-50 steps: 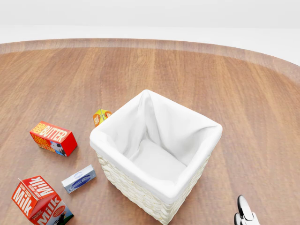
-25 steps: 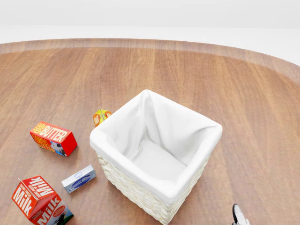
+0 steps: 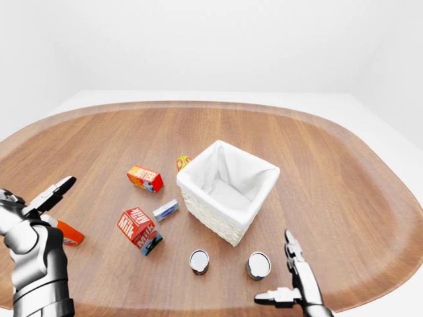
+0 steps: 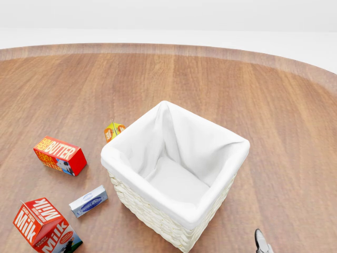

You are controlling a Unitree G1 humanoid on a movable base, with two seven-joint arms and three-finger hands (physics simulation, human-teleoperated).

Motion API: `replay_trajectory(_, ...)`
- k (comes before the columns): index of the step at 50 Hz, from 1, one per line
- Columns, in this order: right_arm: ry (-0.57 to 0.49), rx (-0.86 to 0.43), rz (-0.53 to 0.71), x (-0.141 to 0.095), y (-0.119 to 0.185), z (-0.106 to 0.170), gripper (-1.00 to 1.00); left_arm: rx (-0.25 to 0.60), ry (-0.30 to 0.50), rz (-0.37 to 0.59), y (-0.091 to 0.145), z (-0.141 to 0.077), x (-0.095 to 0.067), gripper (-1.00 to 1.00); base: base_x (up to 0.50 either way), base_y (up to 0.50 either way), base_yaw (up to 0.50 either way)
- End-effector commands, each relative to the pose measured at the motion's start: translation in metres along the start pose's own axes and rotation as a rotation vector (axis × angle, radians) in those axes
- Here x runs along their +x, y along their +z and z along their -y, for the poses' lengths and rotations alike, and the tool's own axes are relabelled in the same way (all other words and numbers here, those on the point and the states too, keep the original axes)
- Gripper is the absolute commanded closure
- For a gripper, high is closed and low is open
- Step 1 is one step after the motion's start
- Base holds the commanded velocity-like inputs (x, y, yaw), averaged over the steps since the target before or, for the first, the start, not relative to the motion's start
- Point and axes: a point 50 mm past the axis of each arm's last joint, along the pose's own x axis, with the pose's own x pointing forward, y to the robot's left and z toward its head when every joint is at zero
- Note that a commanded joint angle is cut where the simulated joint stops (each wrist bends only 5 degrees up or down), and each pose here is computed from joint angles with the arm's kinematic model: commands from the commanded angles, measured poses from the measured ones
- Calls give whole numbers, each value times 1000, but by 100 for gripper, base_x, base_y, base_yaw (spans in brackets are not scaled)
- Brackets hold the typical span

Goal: Pick up the alphabet soup, and put it in the basket.

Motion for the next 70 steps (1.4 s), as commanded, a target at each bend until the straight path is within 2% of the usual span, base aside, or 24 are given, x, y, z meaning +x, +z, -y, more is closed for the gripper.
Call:
replay_trajectory(1, 5, -33, 14, 7, 3, -5, -100, 3, 0, -7, -2, 0, 0, -100, 0, 0, 0)
replay_trajectory(25, 26, -87, -49, 22, -13, -16, -100, -1, -3, 5, 1, 0, 0, -100, 0, 0, 0)
replay_trajectory(29, 26, -92, -64, 24, -17, -17, -100, 10, -2, -27, -7, 0, 1, -100, 0, 0, 0)
replay_trajectory(33, 27, -93, -61, 24, -16, -17, -100, 0, -3, 3, 1, 0, 0, -100, 0, 0, 0)
replay_trajectory(40, 24, -91, -71, 28, -18, -15, -100, 8, -3, -15, -4, 1, 1, -100, 0, 0, 0)
replay_trajectory(48, 32, -94, -92, 36, -22, -17, -100, -4, -3, 17, 4, 0, -1, -100, 0, 0, 0)
replay_trajectory(58, 28, -110, -86, 38, -21, -18, -100, 7, -4, -16, -4, 0, 0, -100, 0, 0, 0)
replay_trajectory(70, 30, -138, -91, 44, -22, -21, -100, 8, -4, -13, -4, 0, 0, -100, 0, 0, 0)
